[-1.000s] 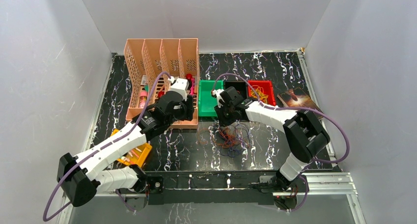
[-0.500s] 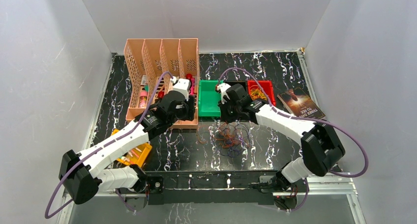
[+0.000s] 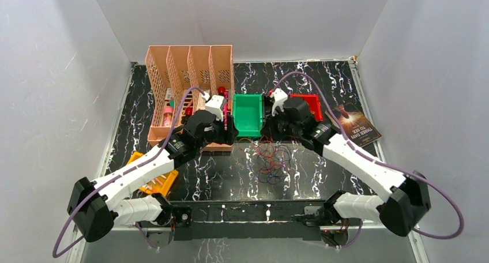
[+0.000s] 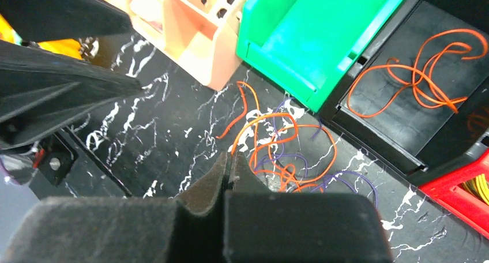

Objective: Untangle the cables

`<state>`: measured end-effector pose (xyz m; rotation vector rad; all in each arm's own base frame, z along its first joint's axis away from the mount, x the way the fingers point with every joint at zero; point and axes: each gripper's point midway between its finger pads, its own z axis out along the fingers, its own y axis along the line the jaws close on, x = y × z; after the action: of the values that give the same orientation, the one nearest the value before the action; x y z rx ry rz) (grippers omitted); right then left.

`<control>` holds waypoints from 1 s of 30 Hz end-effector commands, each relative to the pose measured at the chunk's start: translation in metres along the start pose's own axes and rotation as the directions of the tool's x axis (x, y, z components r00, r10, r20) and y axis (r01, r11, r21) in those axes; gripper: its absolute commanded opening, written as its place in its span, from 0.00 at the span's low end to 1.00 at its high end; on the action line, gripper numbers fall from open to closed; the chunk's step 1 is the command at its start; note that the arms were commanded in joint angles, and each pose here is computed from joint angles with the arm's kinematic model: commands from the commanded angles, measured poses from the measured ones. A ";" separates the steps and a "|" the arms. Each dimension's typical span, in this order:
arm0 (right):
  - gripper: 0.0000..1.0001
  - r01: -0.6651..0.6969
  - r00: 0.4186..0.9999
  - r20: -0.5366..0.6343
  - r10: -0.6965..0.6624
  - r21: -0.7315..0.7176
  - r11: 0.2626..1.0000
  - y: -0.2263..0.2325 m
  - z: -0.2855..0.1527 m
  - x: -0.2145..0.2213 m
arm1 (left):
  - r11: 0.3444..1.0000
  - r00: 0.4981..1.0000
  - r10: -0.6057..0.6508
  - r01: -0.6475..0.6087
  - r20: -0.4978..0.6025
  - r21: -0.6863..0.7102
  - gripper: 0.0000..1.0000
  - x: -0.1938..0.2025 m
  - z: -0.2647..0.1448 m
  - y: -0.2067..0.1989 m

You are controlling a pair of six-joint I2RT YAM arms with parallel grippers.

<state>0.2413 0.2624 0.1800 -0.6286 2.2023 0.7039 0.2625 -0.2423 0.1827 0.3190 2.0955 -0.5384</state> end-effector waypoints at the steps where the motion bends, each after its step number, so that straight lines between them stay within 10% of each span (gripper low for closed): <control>1: 0.00 -0.062 0.977 0.205 0.064 -0.017 0.998 0.009 -0.027 -0.037 | 0.990 0.998 -0.032 0.024 0.057 0.140 0.61 -0.020 0.002 -0.028; 13: 0.00 -0.127 0.795 0.590 0.145 -0.073 0.989 0.024 -0.125 -0.118 | 0.881 0.942 -0.122 -0.041 0.311 0.471 0.87 -0.040 -0.006 -0.078; 30: 0.00 -0.197 0.732 0.647 0.214 -0.099 0.975 0.026 -0.146 -0.143 | 0.822 0.844 0.138 -0.389 0.518 0.415 0.92 -0.041 0.013 -0.130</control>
<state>0.2396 0.2193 0.3398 -0.1493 1.7120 0.8509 0.2350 -0.3465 0.2052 0.7151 1.5397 -0.9230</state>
